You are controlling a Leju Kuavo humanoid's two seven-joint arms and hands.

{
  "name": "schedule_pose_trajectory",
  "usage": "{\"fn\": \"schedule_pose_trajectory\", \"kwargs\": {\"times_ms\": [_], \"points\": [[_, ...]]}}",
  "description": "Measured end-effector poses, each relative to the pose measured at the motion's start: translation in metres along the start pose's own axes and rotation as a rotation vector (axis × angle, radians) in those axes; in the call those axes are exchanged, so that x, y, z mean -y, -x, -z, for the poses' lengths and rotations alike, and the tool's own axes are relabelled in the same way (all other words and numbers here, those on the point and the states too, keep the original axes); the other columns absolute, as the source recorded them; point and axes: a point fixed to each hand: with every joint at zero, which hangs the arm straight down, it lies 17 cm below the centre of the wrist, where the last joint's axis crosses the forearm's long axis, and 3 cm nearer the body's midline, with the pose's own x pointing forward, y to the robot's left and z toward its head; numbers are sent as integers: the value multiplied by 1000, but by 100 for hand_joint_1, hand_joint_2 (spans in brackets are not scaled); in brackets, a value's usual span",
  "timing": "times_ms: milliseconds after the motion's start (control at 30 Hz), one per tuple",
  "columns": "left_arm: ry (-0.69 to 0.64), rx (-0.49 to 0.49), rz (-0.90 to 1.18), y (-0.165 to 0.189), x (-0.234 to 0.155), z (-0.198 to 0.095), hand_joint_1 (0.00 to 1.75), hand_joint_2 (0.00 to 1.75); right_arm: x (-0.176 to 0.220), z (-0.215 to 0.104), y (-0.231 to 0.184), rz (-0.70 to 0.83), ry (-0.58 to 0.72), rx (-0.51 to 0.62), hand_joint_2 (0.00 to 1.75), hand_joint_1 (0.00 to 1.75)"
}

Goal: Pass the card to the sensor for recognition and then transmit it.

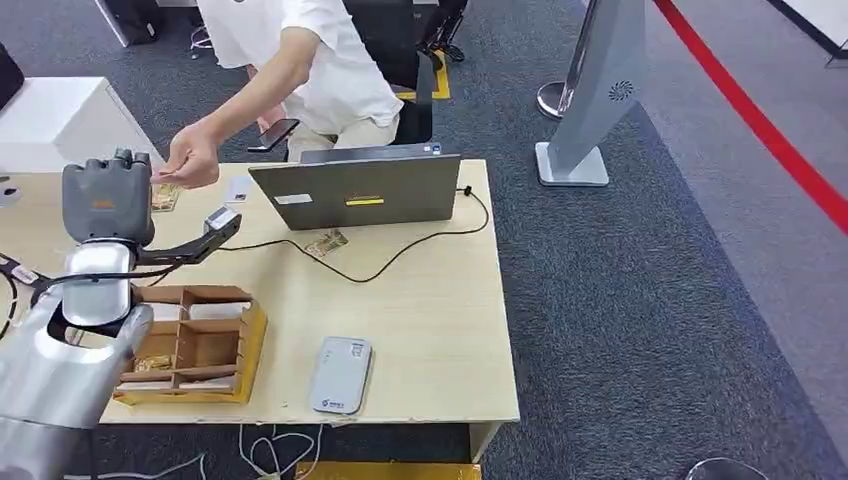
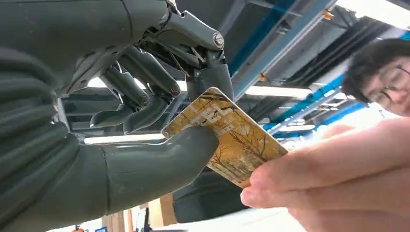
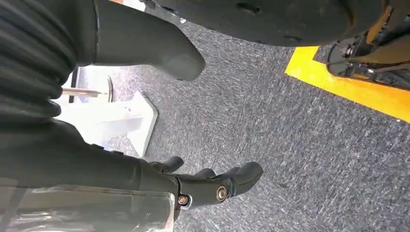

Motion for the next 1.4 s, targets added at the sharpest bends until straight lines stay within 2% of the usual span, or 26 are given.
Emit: {"fn": "schedule_pose_trajectory", "kwargs": {"times_ms": [33,233,667,833,1067,1300,1400], "points": [[5,4,-1,-1,1,0,0,175,-1,0,0,-1,-1,0,175,0],[3,-4,-18,-1,2,0,0,175,-3,-1,0,-7,-4,-1,175,0],[32,-47,-32,22,15,-11,0,175,-8,-2,-2,-22,-4,0,175,0],[56,-60,-8,45,28,-34,0,175,-13,-3,-1,-20,-10,-8,175,0],[101,-117,64,134,55,-100,0,175,-21,-5,-2,-17,-17,-10,175,0],[102,-303,51,298,54,-197,0,175,-22,-6,-4,-6,-1,-5,175,0],[142,-389,13,350,57,-232,0,175,-21,-6,-5,-1,5,-4,175,0]]}}
